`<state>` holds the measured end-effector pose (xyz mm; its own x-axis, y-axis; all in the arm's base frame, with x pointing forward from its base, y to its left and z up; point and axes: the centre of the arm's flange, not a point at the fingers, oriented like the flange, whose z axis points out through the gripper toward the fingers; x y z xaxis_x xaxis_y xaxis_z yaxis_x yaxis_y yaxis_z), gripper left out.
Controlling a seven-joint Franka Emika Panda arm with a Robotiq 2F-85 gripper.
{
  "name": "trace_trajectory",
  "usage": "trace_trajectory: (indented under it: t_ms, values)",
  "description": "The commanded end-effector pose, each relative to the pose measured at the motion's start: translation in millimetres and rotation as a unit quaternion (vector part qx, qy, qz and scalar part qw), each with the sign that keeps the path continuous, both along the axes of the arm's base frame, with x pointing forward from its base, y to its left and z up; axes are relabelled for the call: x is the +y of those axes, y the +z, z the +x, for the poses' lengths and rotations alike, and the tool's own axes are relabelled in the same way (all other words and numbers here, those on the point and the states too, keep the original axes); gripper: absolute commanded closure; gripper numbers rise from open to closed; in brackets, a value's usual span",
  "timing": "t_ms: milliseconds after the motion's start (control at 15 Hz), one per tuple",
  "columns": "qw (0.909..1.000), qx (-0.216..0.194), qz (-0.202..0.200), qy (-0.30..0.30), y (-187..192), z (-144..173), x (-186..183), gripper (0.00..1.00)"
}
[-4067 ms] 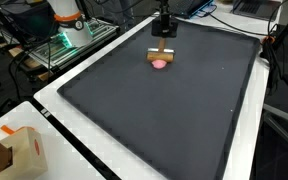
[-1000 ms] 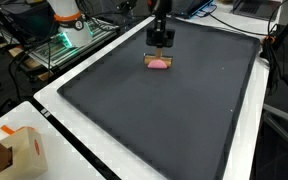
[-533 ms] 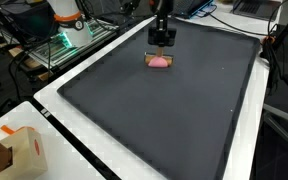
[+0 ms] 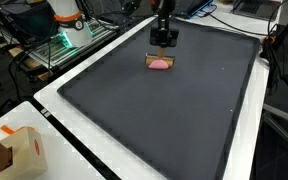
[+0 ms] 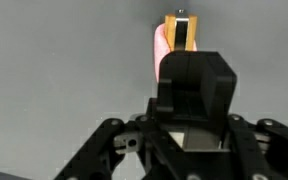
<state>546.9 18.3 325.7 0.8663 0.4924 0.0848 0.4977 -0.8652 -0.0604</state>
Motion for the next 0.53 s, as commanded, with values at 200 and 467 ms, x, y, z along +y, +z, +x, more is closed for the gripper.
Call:
trace_trajectory:
  t_ms: [200,467]
  values:
    - [0.9991,-0.04,0.014,-0.005,-21.3,1.0,-3.8,0.76]
    - [0.9972,-0.059,0.041,-0.02,-19.5,4.7,-4.0,0.76]
